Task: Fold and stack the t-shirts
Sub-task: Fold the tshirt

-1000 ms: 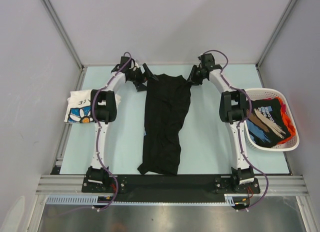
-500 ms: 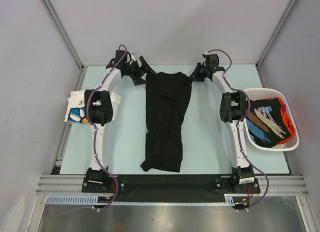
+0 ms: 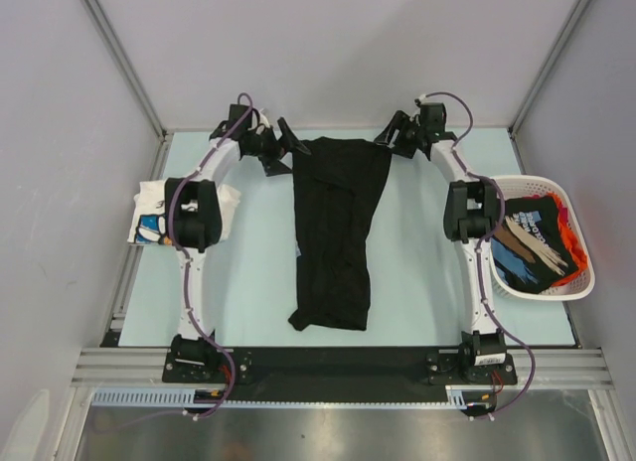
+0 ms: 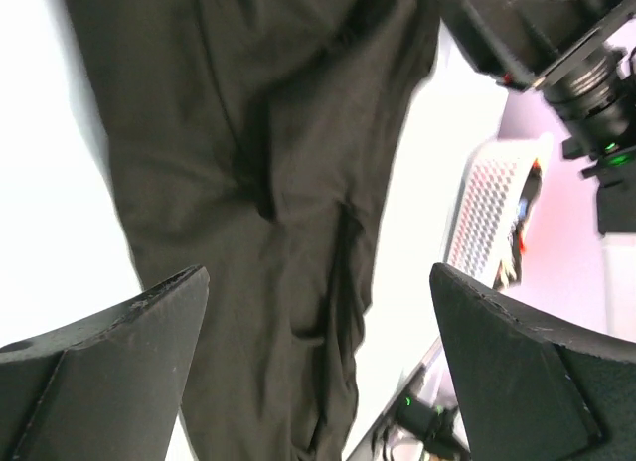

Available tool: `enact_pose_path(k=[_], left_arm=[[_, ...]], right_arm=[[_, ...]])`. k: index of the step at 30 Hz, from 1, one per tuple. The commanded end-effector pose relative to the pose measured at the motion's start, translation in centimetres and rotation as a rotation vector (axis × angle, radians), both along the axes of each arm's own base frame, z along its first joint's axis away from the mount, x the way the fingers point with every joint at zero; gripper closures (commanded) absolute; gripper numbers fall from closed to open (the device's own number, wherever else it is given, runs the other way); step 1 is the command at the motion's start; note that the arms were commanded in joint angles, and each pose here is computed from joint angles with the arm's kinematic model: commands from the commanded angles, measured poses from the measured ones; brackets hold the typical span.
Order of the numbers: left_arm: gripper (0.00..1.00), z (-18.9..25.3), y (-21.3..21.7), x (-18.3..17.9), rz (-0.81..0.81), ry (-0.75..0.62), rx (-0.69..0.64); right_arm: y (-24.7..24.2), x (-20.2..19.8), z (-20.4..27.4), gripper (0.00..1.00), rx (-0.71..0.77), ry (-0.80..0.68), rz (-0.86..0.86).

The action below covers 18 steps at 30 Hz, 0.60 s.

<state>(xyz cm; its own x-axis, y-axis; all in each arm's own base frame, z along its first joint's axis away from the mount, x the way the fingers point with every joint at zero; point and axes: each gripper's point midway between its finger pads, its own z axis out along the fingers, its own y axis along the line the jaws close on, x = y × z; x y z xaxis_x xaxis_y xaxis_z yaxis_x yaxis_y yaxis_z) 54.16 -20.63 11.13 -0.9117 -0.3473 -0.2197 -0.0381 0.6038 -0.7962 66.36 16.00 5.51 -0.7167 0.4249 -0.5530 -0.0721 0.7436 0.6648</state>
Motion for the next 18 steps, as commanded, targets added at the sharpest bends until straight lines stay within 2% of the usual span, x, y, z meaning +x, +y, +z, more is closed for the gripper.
enact_pose_path(k=[1, 2, 3, 6, 7, 9, 10, 11, 13, 14, 18], left_arm=[[0.00, 7.5, -2.2, -2.7, -0.131, -0.152, -0.086], [0.00, 7.2, -2.9, -3.6, -0.153, -0.134, -0.106], [0.00, 7.6, -3.9, -4.3, -0.192, -0.138, -0.146], [0.00, 7.3, -6.9, -6.4, -0.258, -0.130, -0.154], [0.00, 7.1, -8.5, -7.5, -0.296, -0.125, -0.155], [0.00, 6.1, -10.0, -8.8, -0.337, -0.099, -0.146], [0.00, 5.6, -11.2, -9.8, -0.376, -0.098, -0.136], [0.00, 5.2, -11.5, -10.3, -0.387, -0.078, -0.126], [0.02, 4.5, -11.6, -10.8, -0.404, -0.094, -0.080], [0.03, 4.4, -11.3, -10.9, -0.402, -0.105, -0.047], [0.13, 1.4, -10.3, -14.3, -0.495, -0.076, 0.093]], right_arm=[[-5.2, -0.6, 10.1, 0.10, -0.085, -0.117, -0.118], [-5.6, -1.3, 13.3, 0.04, -0.088, -0.153, -0.132], [-6.2, -1.8, 13.7, 0.00, -0.095, -0.141, -0.141], [-6.1, -4.4, 14.4, 0.00, -0.105, -0.080, -0.109], [-6.1, -5.7, 13.3, 0.00, -0.108, -0.020, -0.099], [-5.4, -7.5, 14.2, 0.00, -0.092, -0.007, -0.065], [-5.2, -8.9, 12.2, 0.00, -0.095, 0.054, -0.056], [-4.8, -9.7, 12.1, 0.00, -0.090, 0.065, -0.038], [-4.0, -11.8, 12.6, 0.00, -0.098, 0.073, -0.010], [-3.6, -13.6, 10.8, 0.00, -0.086, 0.129, 0.019], [-2.5, -18.4, 9.2, 0.00, -0.080, 0.239, 0.048]])
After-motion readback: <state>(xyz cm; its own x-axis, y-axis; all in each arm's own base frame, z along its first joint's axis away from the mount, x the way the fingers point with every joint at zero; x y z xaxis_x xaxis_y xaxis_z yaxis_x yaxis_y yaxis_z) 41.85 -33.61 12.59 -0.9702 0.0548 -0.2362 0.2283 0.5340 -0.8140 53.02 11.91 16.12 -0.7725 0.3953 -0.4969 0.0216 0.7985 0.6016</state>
